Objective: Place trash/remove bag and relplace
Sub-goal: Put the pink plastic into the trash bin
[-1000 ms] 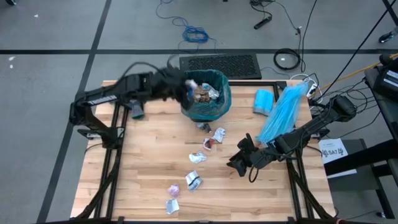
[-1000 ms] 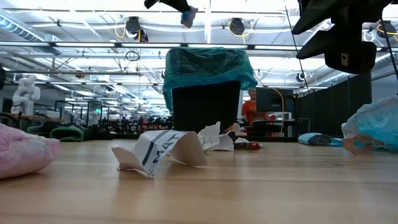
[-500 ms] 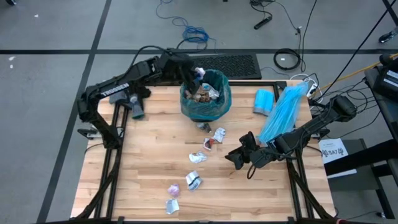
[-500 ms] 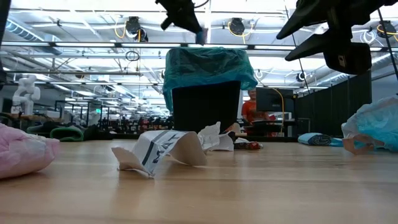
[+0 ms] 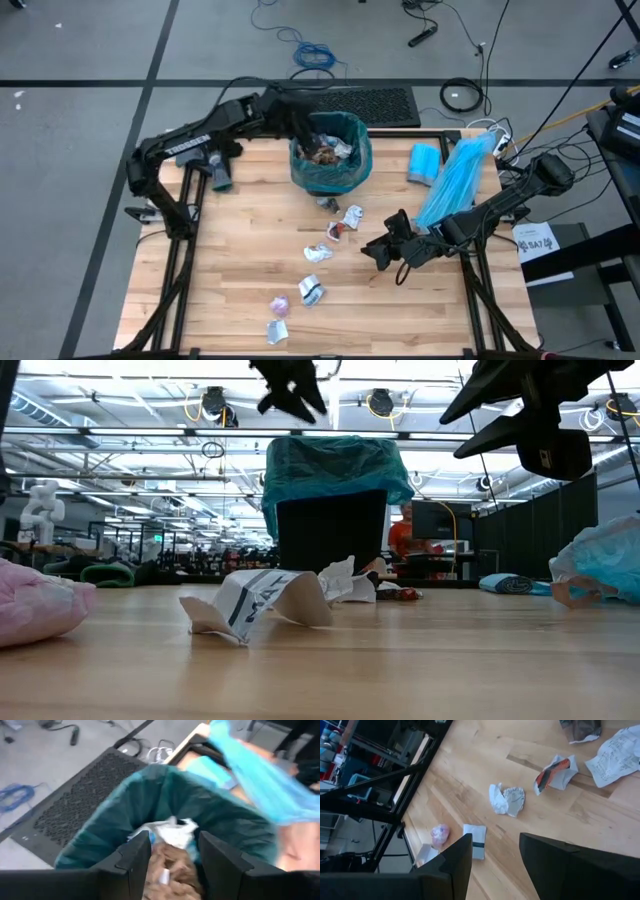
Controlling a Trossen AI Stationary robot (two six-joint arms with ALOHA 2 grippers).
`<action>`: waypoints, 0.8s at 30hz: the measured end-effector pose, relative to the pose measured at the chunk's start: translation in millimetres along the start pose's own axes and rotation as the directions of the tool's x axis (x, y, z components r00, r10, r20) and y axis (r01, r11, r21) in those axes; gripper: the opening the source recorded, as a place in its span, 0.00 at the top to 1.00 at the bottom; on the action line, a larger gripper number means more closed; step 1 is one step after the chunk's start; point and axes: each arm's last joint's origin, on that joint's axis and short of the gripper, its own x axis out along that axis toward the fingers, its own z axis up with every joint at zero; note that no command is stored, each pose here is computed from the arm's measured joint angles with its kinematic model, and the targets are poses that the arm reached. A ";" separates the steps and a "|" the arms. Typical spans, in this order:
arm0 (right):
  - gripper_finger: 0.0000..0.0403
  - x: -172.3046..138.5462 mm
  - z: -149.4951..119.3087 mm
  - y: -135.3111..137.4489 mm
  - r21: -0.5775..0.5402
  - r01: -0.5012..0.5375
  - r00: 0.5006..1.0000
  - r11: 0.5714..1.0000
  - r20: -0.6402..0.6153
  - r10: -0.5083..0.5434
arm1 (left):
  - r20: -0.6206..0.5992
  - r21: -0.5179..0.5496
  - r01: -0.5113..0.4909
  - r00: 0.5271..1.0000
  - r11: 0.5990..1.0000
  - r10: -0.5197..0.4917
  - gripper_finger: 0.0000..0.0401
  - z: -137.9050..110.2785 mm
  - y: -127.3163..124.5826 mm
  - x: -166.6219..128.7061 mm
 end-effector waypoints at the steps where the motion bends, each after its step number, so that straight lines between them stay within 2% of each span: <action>1: 0.62 0.0 -0.1 0.0 -0.002 0.000 1.000 1.000 -0.002 0.000 | 0.007 0.003 0.023 1.000 1.000 -0.023 0.57 0.3 -3.0 -8.4; 8: 0.62 -0.2 -0.5 0.0 -0.048 0.000 1.000 0.999 -0.005 0.000 | 0.006 -0.052 0.112 0.994 0.992 -0.112 0.57 -10.6 -30.5 -74.5; 13: 0.62 -0.2 -0.6 -0.1 -0.103 0.000 1.000 0.995 -0.005 0.000 | -0.094 -0.080 0.060 0.993 0.995 -0.067 0.57 -36.0 -55.9 -109.8; 18: 0.62 -0.2 -0.6 -0.1 -0.169 0.000 1.000 0.986 -0.005 -0.001 | -0.280 -0.095 0.007 0.959 0.995 -0.033 0.57 -74.2 -91.6 -124.4; 24: 0.62 -0.3 -0.8 -0.1 -0.206 -0.002 1.000 0.978 -0.010 0.000 | -0.398 -0.166 -0.001 0.915 0.986 -0.066 0.57 -130.8 -146.5 -122.4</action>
